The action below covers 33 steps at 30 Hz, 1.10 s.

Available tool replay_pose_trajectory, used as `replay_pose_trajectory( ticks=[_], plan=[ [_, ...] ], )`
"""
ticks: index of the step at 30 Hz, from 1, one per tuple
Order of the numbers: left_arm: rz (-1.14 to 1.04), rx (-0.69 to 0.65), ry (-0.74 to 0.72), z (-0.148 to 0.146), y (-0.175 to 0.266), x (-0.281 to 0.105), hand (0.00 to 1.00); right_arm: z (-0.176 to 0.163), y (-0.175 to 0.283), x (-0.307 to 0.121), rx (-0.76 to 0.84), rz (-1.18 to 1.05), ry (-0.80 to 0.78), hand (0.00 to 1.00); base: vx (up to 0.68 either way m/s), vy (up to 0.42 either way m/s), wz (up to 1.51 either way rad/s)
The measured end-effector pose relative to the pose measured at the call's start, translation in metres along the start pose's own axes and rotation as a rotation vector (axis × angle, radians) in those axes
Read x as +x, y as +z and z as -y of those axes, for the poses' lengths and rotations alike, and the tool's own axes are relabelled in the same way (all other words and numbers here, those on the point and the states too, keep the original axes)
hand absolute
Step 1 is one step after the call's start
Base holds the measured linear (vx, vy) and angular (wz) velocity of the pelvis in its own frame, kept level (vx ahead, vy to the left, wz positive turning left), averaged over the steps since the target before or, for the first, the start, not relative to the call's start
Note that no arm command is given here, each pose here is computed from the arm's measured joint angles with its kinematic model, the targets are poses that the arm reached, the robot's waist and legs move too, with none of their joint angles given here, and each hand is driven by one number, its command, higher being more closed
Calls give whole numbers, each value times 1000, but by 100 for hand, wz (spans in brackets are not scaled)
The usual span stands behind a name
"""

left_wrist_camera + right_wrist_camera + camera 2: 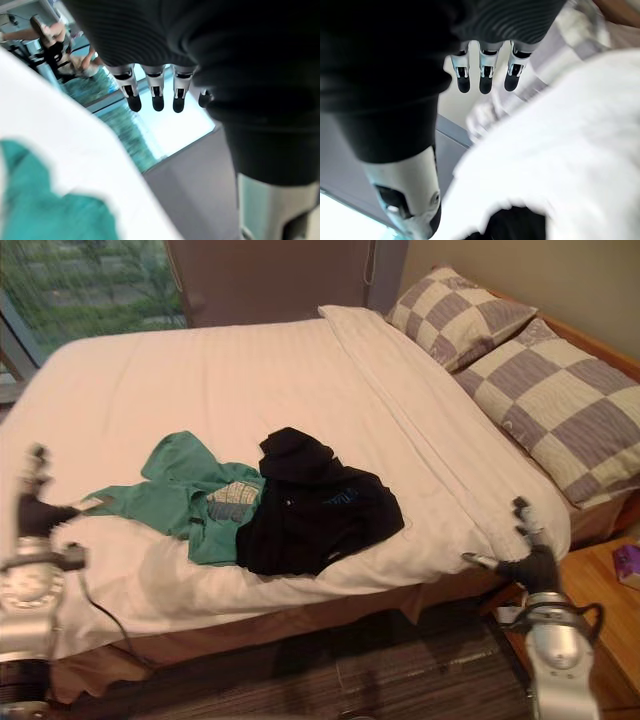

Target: Tidy the bed and pick cloth on bed and put in laundry

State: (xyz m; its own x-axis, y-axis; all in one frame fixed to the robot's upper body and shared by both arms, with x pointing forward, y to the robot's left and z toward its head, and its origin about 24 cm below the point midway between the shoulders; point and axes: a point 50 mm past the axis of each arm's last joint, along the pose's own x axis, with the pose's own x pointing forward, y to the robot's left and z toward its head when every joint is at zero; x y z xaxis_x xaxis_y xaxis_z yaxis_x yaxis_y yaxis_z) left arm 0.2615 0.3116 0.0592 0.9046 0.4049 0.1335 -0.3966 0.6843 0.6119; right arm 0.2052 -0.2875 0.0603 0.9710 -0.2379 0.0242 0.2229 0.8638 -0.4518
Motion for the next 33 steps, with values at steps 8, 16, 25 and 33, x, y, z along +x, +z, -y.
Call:
replay_pose_trajectory(
  ticks=[8, 16, 25, 33],
  plan=[
    [1, 180, 301, -93, 46, 93, 0, -30, 40, 50, 57, 165, 51, 0, -99, -22, -35],
    [101, 102, 407, -110, 92, 111, 0, -30, 66, 57, 131, 277, 9, 0, -34, -30, -6],
    [207, 136, 305, -106, 147, 122, 0, -31, 94, 49, 186, 390, 21, 0, -14, -36, 7],
    [165, 270, 137, -66, 157, 121, 100, -25, 133, 36, 240, 562, 24, 0, -29, -17, -4]
  ],
)
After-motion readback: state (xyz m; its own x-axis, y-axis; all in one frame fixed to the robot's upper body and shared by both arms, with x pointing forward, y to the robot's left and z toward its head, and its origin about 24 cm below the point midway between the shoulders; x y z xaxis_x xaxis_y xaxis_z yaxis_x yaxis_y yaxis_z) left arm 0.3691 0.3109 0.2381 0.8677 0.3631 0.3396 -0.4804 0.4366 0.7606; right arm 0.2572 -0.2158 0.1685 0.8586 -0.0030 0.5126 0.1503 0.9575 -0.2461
